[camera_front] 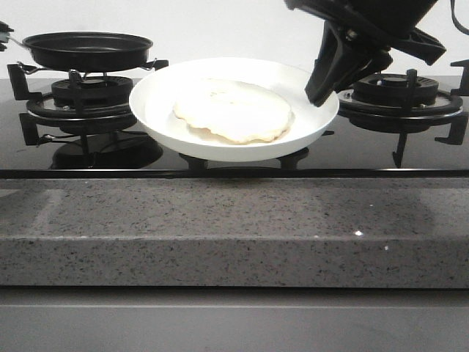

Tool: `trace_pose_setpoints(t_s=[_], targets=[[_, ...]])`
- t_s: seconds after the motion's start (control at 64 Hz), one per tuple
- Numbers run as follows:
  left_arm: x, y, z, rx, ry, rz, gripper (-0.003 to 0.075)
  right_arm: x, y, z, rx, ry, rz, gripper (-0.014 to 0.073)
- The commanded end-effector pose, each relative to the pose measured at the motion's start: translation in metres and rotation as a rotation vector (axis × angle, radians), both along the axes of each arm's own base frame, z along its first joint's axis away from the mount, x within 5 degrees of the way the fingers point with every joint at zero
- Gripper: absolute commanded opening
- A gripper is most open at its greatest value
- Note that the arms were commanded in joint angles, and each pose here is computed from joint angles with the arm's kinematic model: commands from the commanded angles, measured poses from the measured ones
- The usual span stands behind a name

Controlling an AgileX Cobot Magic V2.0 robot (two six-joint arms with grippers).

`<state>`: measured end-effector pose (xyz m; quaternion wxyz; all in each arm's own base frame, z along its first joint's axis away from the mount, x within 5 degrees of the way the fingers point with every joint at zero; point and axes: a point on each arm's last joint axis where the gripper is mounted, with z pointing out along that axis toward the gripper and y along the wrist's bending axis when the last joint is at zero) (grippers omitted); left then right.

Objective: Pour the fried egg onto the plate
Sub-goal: 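Return the empty pan to its burner with the left gripper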

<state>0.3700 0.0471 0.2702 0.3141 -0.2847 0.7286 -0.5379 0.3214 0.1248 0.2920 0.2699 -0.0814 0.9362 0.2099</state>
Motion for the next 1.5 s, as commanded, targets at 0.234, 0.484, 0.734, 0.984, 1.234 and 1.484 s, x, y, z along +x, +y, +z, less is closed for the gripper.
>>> trace_pose_setpoints(t_s=[0.234,0.484,0.734,0.984,1.234,1.484], targets=[[-0.004,-0.001,0.035,-0.075,-0.113,-0.007,0.0479,-0.001,-0.001,0.022,0.029,-0.093,-0.015,-0.0061],[-0.009,0.009,0.032,-0.034,-0.1,-0.017,0.0518,-0.001,-0.001,0.022,0.029,-0.093,-0.015,-0.0061],[-0.026,0.043,0.034,0.034,-0.096,0.005,0.0517,-0.001,-0.001,0.022,0.029,-0.093,-0.015,-0.0061],[-0.057,0.056,0.072,0.191,-0.195,0.055,0.0516,-0.001,-0.001,0.022,0.029,-0.093,-0.015,-0.0061],[-0.098,0.014,0.113,0.505,-0.272,-0.054,0.0516,-0.001,-0.001,0.022,0.029,-0.093,-0.015,-0.0061],[-0.152,-0.042,0.143,0.933,-0.257,-0.108,0.0516,-0.001,-0.001,0.022,0.029,-0.093,-0.015,-0.0061]])
